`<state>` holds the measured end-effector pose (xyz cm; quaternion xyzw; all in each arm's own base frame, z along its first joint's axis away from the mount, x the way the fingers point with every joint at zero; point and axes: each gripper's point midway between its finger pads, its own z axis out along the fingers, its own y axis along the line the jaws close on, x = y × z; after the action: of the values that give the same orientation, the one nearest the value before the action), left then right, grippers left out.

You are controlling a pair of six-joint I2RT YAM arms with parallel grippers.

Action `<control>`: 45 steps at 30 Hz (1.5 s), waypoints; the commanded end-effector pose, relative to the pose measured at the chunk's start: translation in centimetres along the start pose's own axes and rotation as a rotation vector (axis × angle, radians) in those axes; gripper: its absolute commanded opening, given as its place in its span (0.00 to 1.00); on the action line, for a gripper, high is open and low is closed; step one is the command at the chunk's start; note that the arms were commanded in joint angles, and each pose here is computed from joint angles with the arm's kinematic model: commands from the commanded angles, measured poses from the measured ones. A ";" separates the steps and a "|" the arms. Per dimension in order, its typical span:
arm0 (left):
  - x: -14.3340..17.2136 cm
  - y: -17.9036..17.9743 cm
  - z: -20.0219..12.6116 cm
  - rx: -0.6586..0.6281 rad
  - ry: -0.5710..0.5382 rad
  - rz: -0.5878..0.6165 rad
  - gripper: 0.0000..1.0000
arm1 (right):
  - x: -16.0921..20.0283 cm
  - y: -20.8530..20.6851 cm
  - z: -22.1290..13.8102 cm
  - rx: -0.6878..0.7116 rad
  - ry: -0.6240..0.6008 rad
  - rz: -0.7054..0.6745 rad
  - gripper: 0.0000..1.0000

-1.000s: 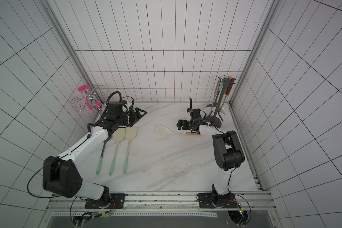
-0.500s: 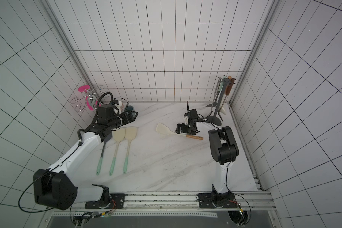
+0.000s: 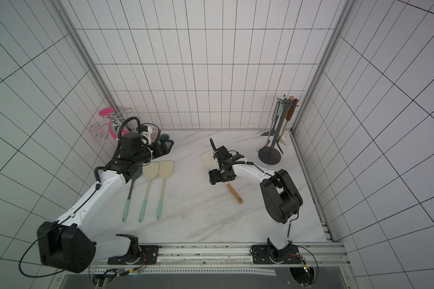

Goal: Take the spatula off the kitchen utensil rack
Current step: Adjust the spatula at the center of the board.

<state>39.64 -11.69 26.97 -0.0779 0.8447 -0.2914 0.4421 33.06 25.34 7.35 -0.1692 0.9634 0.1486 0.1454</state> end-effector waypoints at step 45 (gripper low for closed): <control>24.0 -4.8 11.9 -0.196 0.609 0.157 0.96 | 9.3 3.1 -0.7 -0.433 -0.103 0.308 0.82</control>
<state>32.92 -29.68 7.29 0.0050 0.9633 -0.2091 0.1680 23.59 26.26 5.24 -0.0497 0.9146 0.3881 0.1019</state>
